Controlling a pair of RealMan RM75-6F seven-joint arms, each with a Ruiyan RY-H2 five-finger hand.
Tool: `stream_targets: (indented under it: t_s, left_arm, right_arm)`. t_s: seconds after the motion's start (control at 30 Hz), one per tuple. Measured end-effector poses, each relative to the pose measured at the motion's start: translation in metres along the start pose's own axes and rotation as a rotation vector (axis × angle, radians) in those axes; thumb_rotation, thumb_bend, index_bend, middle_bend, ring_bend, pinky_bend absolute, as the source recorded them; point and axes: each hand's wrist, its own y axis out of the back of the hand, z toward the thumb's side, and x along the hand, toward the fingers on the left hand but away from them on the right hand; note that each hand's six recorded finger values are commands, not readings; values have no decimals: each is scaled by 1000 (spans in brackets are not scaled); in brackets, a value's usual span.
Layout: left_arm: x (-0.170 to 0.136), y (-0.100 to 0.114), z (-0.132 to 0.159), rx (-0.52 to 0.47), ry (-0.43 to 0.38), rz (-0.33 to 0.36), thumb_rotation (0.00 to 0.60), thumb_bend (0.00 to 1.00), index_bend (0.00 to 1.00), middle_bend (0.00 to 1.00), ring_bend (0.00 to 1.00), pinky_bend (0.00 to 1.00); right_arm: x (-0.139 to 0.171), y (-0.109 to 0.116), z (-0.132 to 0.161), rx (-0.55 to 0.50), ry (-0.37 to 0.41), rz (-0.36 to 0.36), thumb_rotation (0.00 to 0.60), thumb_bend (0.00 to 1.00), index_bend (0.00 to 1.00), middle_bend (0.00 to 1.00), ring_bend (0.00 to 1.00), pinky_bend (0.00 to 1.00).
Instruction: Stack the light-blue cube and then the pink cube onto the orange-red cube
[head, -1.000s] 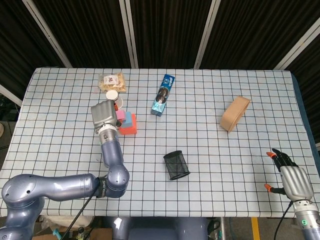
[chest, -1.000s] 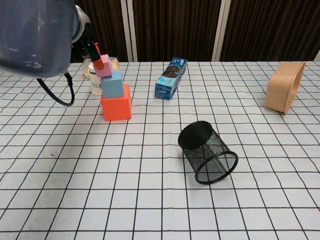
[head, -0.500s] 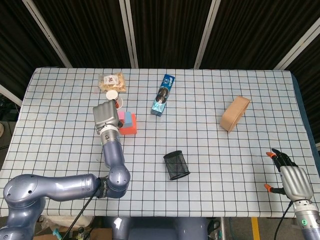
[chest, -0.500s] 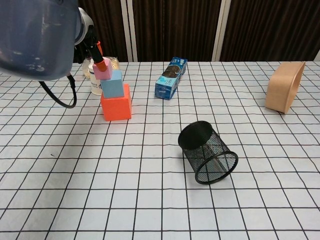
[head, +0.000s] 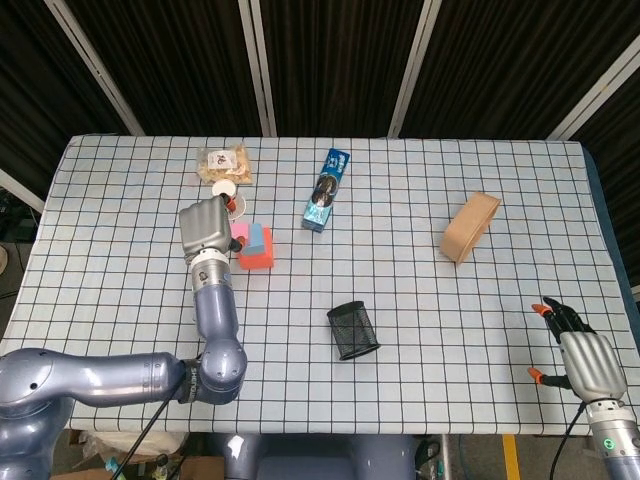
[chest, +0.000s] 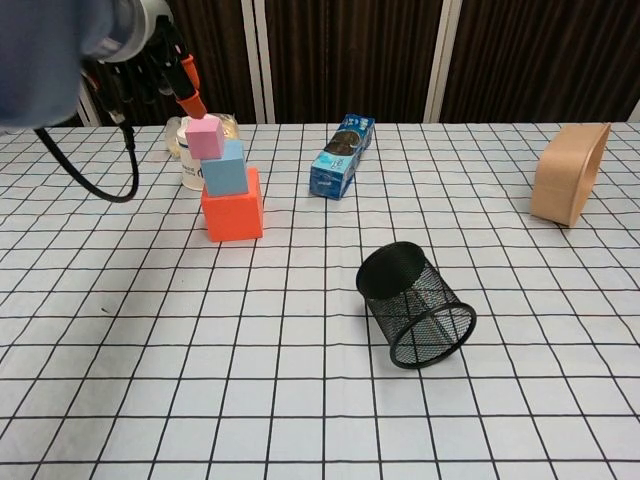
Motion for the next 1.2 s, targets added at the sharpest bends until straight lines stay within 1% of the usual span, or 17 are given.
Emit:
stream_targets:
  t_s: [0.1,0.17,0.27,0.37,0.57,0.8,1.2]
  left_arm:
    - [-4,13,-12,-5,-12,8,600,314,359,841,677,708]
    - [-4,22,-26,-2,-5,14,600,314,364,841,678,708]
    - [-2,26,-47,29,10,7,600,314,364,841,678,708]
    - [-1,17,-58,74,9,-18,600,314,359,841,678,708]
    - [1,-7,-63,151,-14,-67,600,314,325,841,678,708]
    - [0,-29,-56,195,-40,-94,600,314,315,841,677,708]
    - [-5,-50,-45,240,-63,-118,600,314,311,842,678,708]
  right_arm:
    - [0,-1,1,-1,3,2,600,138,178,106,135,347]
    - [1,0,2,0,3,2,600,138,178,106,135,347]
    - [1,0,2,0,4,1,600,138,178,106,135,348]
    - [1,-1,2,2,2,4,600,138,178,106,135,347]
    - [0,-2,2,4,-3,11,600,138,178,106,135,347]
    - [-1,-2,1,2,-4,13,600,137,178,106,135,347]
    - [0,-1,0,-4,0,12,600,138,186,106,135,347]
